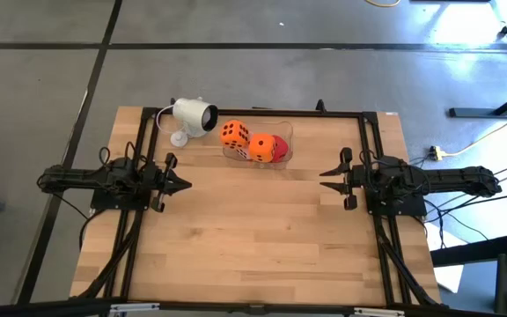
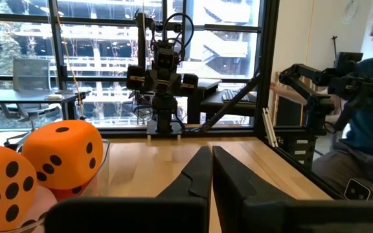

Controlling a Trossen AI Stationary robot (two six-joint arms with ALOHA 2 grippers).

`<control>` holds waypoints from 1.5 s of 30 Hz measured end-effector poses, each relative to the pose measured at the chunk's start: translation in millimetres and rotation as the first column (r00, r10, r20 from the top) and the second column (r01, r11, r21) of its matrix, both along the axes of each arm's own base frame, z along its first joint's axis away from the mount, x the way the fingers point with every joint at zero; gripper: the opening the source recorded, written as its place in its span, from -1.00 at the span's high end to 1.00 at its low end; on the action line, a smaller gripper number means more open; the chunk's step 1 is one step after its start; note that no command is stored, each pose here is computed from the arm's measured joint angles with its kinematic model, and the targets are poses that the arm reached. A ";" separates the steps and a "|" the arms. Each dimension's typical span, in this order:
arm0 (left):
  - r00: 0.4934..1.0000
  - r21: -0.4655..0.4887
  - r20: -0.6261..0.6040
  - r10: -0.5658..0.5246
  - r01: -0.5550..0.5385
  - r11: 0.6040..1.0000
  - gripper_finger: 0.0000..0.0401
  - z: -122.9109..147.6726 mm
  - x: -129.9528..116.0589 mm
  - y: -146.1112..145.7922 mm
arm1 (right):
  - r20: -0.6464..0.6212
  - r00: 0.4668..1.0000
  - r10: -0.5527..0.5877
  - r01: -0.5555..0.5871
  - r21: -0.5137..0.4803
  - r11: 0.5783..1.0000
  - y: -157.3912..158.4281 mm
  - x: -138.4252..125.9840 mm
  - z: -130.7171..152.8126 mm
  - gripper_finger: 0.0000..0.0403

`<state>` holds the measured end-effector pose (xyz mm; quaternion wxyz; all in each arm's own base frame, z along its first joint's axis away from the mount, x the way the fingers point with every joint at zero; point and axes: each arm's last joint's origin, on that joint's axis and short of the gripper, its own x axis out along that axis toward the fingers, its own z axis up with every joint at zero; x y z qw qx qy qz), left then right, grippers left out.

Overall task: Pick & Place Dice
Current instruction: Return to Home Position

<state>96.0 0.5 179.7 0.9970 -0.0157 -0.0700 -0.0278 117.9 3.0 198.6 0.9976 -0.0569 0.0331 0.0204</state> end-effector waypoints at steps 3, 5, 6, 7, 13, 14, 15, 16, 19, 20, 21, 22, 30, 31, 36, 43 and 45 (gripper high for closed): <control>1.000 0.000 0.000 0.000 0.000 1.000 0.97 0.0 0.0 0.0 | 0.000 1.000 0.000 0.000 0.000 1.000 0.0 0.0 0.0 0.41; 1.000 0.000 0.000 0.000 0.000 1.000 0.96 0.0 0.0 0.0 | 0.000 1.000 0.000 0.000 0.000 1.000 0.0 0.0 0.0 0.41; 1.000 0.000 0.000 0.000 0.000 1.000 0.95 0.0 0.0 0.0 | 0.000 1.000 0.000 0.000 0.000 1.000 0.0 0.0 0.0 0.41; 1.000 0.000 0.000 0.000 0.000 1.000 0.95 0.0 0.0 0.0 | 0.000 1.000 0.000 0.000 0.000 1.000 0.0 0.0 0.0 0.41; 1.000 0.000 0.000 0.000 0.000 1.000 0.94 0.0 0.0 0.0 | 0.001 1.000 0.000 0.000 0.000 1.000 0.0 0.0 0.1 0.41; 1.000 0.000 0.000 0.000 0.000 1.000 0.95 0.0 0.0 0.0 | 0.000 1.000 0.000 0.000 0.000 1.000 0.0 0.0 0.0 0.41; 1.000 0.000 0.000 0.000 0.000 1.000 0.95 0.0 0.0 0.0 | 0.000 1.000 0.000 0.000 0.000 1.000 0.0 0.0 0.0 0.41; 1.000 0.000 0.000 0.000 0.000 1.000 0.96 0.0 0.0 0.0 | 0.000 1.000 0.000 0.000 0.000 1.000 0.0 0.0 0.0 0.41; 1.000 0.000 0.000 0.000 0.000 1.000 0.97 0.0 0.0 0.0 | 0.000 1.000 0.000 0.000 0.000 1.000 0.0 0.0 0.0 0.41; 1.000 0.000 0.000 0.000 0.000 1.000 0.97 0.0 0.0 0.0 | 0.000 1.000 0.000 0.000 0.000 1.000 0.0 0.0 0.0 0.41; 1.000 0.000 0.000 0.000 0.000 1.000 0.97 0.0 0.0 0.0 | 0.000 1.000 0.000 0.000 0.000 1.000 0.0 0.0 0.0 0.41; 1.000 0.000 0.000 0.000 0.000 1.000 0.97 0.0 0.0 0.0 | 0.000 1.000 0.000 0.000 0.000 1.000 0.0 0.0 0.0 0.41; 1.000 0.000 0.000 0.000 0.000 1.000 0.94 0.0 0.0 0.0 | 0.000 1.000 0.000 0.000 0.000 1.000 0.0 0.0 0.0 0.41; 1.000 0.000 0.000 0.000 0.000 1.000 0.94 0.0 0.0 0.0 | 0.000 1.000 0.000 0.000 0.000 1.000 0.0 0.0 0.0 0.41; 1.000 0.000 0.000 0.000 0.000 1.000 0.95 -0.1 0.0 0.0 | 0.000 1.000 0.000 0.000 0.000 1.000 0.0 0.0 0.0 0.41; 1.000 0.000 0.000 0.000 0.000 1.000 0.97 0.0 0.0 0.0 | 0.000 1.000 0.000 0.000 0.000 1.000 0.0 0.0 0.0 0.41; 1.000 0.000 0.000 0.000 0.000 1.000 0.96 0.0 0.0 0.0 | 0.000 1.000 0.000 0.000 0.000 1.000 0.0 0.0 0.0 0.41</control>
